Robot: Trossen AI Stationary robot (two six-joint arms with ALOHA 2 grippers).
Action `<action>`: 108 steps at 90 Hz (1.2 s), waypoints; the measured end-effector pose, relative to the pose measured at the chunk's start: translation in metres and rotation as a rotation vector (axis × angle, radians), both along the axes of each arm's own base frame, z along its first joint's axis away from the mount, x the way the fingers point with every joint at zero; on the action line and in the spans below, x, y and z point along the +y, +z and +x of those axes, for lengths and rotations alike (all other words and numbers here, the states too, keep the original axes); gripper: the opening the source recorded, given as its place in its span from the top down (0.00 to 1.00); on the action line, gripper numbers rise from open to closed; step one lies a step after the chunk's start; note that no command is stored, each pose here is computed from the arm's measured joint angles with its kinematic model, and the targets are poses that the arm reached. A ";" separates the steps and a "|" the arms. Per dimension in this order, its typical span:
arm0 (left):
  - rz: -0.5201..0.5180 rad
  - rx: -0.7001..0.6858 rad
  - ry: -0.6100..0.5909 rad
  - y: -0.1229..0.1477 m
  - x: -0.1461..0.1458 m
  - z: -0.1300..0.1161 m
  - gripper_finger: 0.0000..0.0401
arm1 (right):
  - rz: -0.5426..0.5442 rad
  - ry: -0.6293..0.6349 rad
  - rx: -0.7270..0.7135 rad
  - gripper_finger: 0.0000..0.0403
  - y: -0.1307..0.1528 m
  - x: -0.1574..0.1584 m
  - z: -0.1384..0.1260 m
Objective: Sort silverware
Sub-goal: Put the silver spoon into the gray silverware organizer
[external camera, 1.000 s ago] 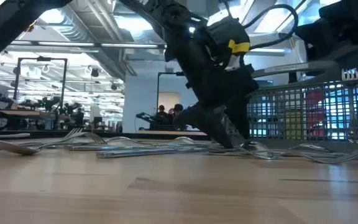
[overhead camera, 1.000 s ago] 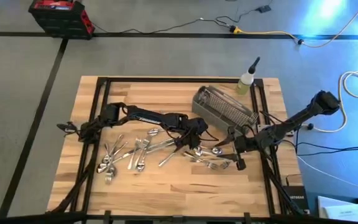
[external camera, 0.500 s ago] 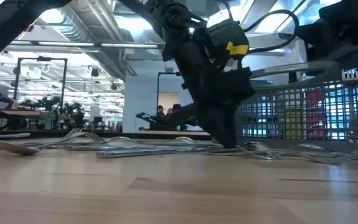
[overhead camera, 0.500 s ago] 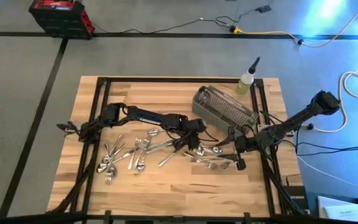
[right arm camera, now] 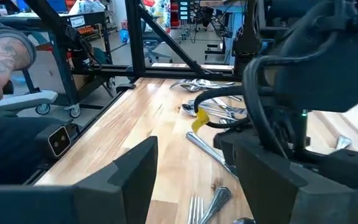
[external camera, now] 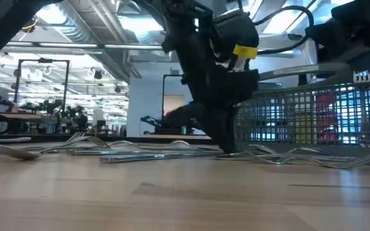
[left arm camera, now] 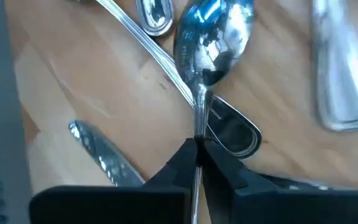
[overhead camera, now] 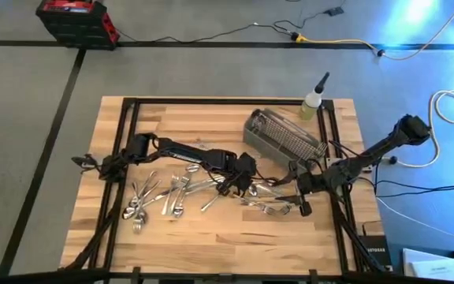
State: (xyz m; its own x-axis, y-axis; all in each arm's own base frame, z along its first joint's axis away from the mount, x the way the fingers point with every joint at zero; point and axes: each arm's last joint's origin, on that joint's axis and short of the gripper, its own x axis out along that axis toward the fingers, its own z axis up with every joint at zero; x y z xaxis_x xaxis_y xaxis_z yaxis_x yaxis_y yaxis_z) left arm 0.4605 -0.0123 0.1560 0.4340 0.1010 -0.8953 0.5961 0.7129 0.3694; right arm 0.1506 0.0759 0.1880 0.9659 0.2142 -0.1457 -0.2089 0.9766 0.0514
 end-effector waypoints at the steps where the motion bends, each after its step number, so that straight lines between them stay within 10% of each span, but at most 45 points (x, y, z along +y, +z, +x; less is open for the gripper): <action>1: -0.005 -0.003 0.007 0.001 -0.001 0.000 1.00 | -0.001 0.000 0.001 0.52 0.000 0.000 0.000; 108: -0.217 -0.624 0.310 0.126 0.037 -0.040 1.00 | 0.042 0.175 -0.067 0.52 0.015 -0.002 -0.014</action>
State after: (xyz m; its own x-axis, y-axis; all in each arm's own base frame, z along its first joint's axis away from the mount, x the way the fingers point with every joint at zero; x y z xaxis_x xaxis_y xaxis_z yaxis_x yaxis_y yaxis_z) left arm 0.4201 0.0243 0.2822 0.8503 0.1498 -0.5045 0.0800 0.9107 0.4053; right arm 0.1369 0.0738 0.2025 0.9207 0.3841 -0.0695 -0.3795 0.9224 0.0719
